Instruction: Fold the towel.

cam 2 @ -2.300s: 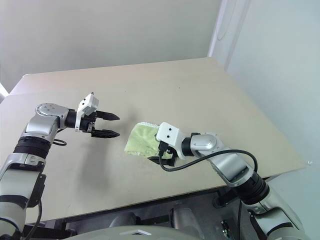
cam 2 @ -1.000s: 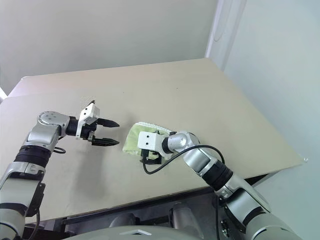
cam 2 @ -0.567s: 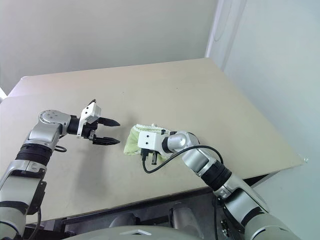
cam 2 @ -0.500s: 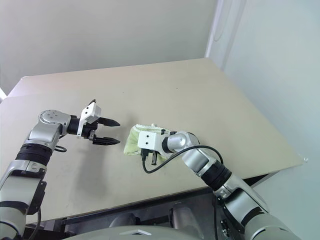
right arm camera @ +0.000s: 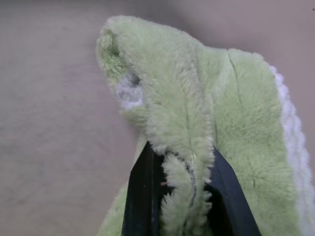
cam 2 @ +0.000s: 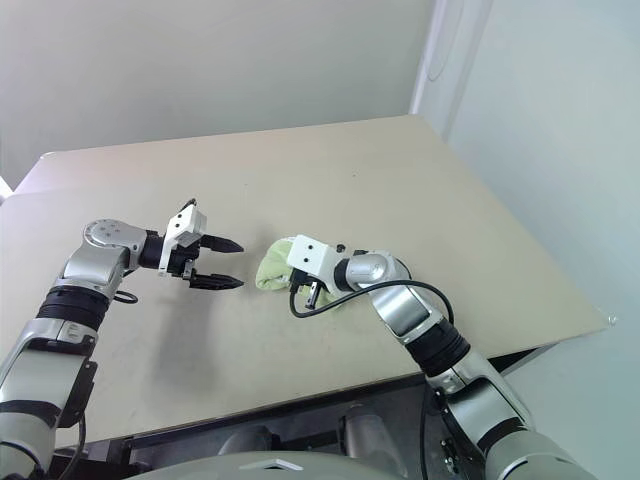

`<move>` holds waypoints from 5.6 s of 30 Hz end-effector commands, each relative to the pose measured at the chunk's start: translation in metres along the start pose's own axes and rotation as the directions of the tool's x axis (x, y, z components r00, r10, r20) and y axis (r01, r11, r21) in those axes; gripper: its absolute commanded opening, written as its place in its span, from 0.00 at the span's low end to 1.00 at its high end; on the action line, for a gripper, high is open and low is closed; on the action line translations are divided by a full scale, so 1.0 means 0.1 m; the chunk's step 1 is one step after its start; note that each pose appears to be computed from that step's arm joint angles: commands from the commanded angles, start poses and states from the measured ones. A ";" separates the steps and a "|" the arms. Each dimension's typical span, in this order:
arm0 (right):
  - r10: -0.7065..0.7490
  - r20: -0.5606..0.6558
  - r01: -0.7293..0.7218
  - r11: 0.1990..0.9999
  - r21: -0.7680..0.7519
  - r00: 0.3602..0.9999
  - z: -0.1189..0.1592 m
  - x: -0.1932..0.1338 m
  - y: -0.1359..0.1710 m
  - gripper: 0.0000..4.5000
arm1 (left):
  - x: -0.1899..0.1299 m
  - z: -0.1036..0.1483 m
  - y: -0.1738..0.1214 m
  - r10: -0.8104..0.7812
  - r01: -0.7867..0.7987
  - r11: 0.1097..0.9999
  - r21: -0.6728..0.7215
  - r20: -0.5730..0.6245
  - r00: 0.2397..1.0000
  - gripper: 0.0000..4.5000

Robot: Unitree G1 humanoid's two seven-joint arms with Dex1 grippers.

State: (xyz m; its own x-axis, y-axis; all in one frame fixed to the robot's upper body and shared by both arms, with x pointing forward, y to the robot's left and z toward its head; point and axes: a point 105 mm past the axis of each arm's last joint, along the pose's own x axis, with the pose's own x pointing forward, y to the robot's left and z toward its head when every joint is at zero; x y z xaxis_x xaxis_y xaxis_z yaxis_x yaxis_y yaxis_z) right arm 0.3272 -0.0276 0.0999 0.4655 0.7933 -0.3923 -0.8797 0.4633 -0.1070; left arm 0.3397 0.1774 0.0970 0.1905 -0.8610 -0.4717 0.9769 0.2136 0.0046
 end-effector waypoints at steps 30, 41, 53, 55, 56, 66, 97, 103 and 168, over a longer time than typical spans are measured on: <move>-0.816 0.136 0.797 0.578 0.178 0.562 0.42 -2.42 -1.45 0.01 | 0.17 0.14 0.10 0.001 -0.002 0.997 0.073 0.013 1.000 1.00; -0.570 -0.075 0.566 0.821 -0.069 0.818 -0.30 -1.36 -0.88 0.01 | 0.20 0.18 0.09 0.001 -0.003 0.997 0.081 0.019 1.000 1.00; -0.438 -0.209 0.415 0.898 -0.143 0.875 -0.77 -0.97 -0.54 0.01 | 0.18 0.27 0.06 -0.002 0.000 0.996 0.093 0.020 1.000 1.00; -0.427 -0.220 0.400 0.903 -0.158 0.877 -0.81 -0.94 -0.51 0.01 | 0.19 0.29 0.05 -0.001 -0.001 0.996 0.092 0.020 1.000 1.00; -0.428 -0.222 0.399 0.902 -0.163 0.876 -0.83 -0.92 -0.50 0.01 | 0.19 0.30 0.05 -0.001 -0.001 0.996 0.091 0.021 1.000 1.00; -0.418 -0.234 0.385 0.907 -0.172 0.878 -0.86 -0.80 -0.44 0.01 | 0.23 0.30 0.04 -0.007 0.006 0.996 0.090 0.015 1.000 1.00; -0.469 0.167 0.383 0.843 0.377 0.868 -0.05 -1.17 -0.69 0.99 | 0.19 0.19 0.09 0.006 -0.008 0.997 0.074 0.019 1.000 1.00; -0.585 0.012 0.512 0.719 0.470 0.811 -0.55 -1.07 -0.95 0.99 | 0.15 0.16 0.07 -0.007 0.006 0.999 0.052 0.031 0.999 1.00; -0.156 0.236 0.110 0.974 0.196 0.959 -0.08 -1.50 0.06 0.99 | 0.00 0.37 0.16 0.130 -0.125 0.992 -0.037 0.311 0.941 1.00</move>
State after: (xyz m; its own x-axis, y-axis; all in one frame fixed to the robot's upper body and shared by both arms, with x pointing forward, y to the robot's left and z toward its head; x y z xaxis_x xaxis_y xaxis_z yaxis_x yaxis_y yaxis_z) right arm 0.2541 -0.1517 0.1383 0.6221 0.7629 -0.1759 -0.7599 0.6425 0.0992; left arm 0.3576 0.1614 0.1162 0.3150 -0.9242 -0.2160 0.9459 0.3244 -0.0088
